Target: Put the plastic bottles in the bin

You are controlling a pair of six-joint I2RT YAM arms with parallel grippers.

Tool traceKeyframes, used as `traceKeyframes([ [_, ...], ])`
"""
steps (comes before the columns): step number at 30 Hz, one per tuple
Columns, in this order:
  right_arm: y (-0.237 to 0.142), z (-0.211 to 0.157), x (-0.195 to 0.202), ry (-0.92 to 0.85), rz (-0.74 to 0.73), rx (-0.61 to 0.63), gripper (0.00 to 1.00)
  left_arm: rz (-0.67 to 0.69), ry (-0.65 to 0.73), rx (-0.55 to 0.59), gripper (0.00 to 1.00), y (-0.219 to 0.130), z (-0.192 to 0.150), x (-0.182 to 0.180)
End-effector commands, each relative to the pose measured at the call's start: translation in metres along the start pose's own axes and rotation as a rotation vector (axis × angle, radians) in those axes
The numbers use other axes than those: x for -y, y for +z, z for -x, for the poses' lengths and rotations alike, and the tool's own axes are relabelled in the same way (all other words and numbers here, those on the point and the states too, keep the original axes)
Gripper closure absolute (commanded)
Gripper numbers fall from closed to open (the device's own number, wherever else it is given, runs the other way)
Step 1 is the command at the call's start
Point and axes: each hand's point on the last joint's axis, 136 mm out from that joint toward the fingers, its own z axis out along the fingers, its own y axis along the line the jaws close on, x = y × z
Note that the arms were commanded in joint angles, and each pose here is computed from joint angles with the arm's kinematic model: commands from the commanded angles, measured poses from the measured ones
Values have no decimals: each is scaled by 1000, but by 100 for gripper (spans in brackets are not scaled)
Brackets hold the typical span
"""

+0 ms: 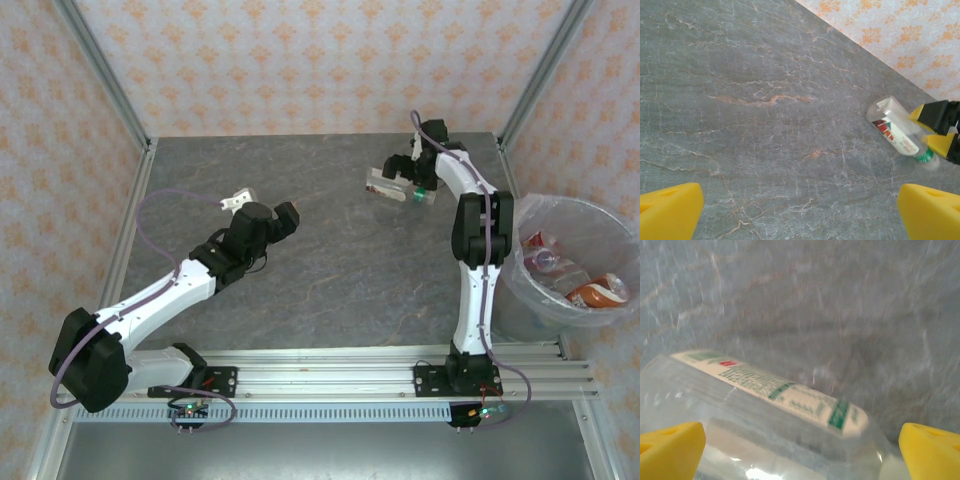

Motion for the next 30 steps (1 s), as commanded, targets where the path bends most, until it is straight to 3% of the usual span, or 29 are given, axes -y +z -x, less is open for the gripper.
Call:
traceKeyframes([
  [1, -30, -2, -23, 1, 88, 34, 1, 34, 6, -7, 0, 2, -4, -11],
  [6, -32, -27, -38, 9, 171, -42, 1, 28, 7, -21, 0, 4, -8, -11],
  [9, -37, -37, -54, -24, 213, -24, 1, 31, 6, -24, 0, 5, -9, -12],
  [19, -8, -66, -55, -213, 8, -73, 1, 33, 4, -30, 0, 7, -13, -14],
  [25, 5, -76, -71, -395, -3, -113, 1, 40, 10, -28, 0, 7, -13, -16],
  [30, 17, -74, -64, -425, -87, -140, 1, 49, 15, -24, 0, 6, -13, -19],
])
